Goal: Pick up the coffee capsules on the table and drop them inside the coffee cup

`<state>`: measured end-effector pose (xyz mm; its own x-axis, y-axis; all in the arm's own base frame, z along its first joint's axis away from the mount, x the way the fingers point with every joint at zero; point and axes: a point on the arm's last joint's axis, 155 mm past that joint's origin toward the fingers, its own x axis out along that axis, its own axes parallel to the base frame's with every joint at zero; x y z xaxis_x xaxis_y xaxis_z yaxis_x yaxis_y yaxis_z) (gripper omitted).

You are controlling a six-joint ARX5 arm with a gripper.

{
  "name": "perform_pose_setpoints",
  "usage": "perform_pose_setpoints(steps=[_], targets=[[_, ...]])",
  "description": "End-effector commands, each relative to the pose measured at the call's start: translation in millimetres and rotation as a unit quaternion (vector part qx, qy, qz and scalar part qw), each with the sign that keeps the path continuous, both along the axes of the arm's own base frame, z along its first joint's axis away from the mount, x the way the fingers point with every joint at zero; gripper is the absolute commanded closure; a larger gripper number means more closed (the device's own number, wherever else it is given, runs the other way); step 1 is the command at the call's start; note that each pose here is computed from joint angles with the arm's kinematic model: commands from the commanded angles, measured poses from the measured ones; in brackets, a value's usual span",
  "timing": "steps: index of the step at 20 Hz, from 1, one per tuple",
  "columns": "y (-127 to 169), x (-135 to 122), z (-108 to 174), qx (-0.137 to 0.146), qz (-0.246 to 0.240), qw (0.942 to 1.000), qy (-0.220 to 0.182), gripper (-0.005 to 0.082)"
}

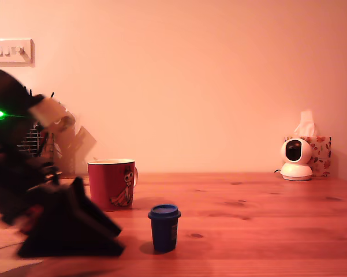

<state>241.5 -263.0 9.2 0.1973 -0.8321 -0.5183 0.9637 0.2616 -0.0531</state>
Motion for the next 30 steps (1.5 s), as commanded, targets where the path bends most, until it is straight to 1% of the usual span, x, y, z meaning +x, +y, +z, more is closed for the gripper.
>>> perform_pose_setpoints(steps=[1, 7, 16, 20, 23, 28, 29, 30], targets=[[-7.6, 1.7, -3.1, -0.002, -0.001, 0.9999, 0.012, 0.0183], [-31.7, 5.1, -6.7, -0.006, -0.022, 0.9996, 0.017, 0.0183], [-63.8, 13.5, -7.5, -0.007, -0.044, 0.999, 0.007, 0.0184], [-66.4, 10.9, -14.8, -0.001, -0.046, 0.9987, 0.019, 0.0238], [-68.0, 8.7, -16.7, 0.002, -0.048, 0.9987, 0.02, 0.0238], [-67.2, 12.7, -18.5, 0.01, -0.038, 0.9991, 0.013, 0.0241], [-66.9, 13.3, -18.8, 0.011, -0.036, 0.9992, 0.013, 0.0265], [-66.0, 14.6, -19.8, 0.014, -0.033, 0.9993, 0.011, 0.0317]])
